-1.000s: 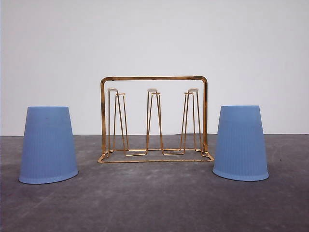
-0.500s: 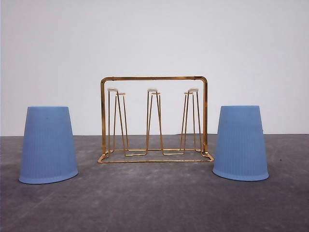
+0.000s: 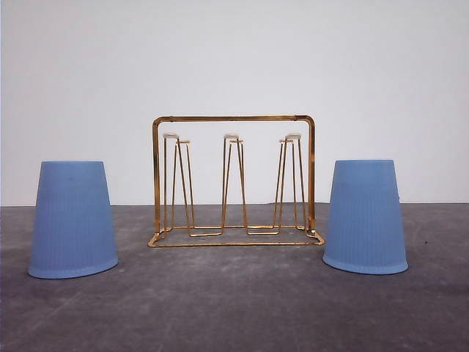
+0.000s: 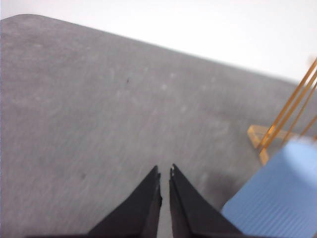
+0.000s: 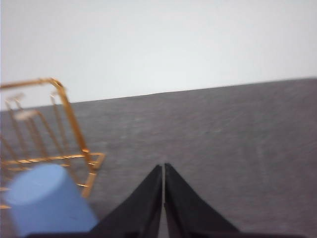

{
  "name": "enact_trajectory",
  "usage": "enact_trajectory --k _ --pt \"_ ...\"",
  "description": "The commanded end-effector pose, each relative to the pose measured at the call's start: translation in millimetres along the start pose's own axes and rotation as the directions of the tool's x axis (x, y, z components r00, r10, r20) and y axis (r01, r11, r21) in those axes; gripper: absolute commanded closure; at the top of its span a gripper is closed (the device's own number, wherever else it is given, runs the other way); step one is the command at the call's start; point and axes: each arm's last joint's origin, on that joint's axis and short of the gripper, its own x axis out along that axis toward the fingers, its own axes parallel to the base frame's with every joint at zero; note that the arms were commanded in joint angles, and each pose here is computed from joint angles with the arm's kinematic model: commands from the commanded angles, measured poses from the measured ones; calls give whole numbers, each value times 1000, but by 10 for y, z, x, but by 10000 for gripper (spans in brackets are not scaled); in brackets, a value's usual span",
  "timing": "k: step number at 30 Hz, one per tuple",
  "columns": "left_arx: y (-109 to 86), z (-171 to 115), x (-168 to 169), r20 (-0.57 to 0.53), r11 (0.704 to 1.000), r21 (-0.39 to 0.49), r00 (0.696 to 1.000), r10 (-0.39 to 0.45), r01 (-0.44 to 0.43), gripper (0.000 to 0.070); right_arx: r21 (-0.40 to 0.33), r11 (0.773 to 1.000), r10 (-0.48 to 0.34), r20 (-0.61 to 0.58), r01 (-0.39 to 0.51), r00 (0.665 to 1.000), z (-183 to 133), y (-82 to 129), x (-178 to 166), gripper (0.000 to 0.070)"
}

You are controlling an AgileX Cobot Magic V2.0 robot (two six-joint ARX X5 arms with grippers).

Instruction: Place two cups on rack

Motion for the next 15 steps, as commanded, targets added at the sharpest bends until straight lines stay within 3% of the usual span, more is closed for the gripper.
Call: enact_trajectory --k 1,5,8,12,15 --pt "-77 257 -76 49 998 -65 999 -20 23 688 85 996 29 4 -29 1000 188 61 -23 697" --pt "-228 721 -133 -13 997 -53 998 -61 60 688 106 993 62 -110 -51 992 562 184 -5 697" --pt "-348 1065 -105 -102 994 10 989 -104 106 688 70 996 68 -216 -54 974 836 268 53 697" --pt "-464 1400 43 -236 984 87 963 -133 157 687 -14 998 58 -373 -68 926 1086 342 193 697" --pt "-506 1519 220 -330 978 112 934 -133 178 685 -53 996 39 -493 -74 869 1152 362 339 697"
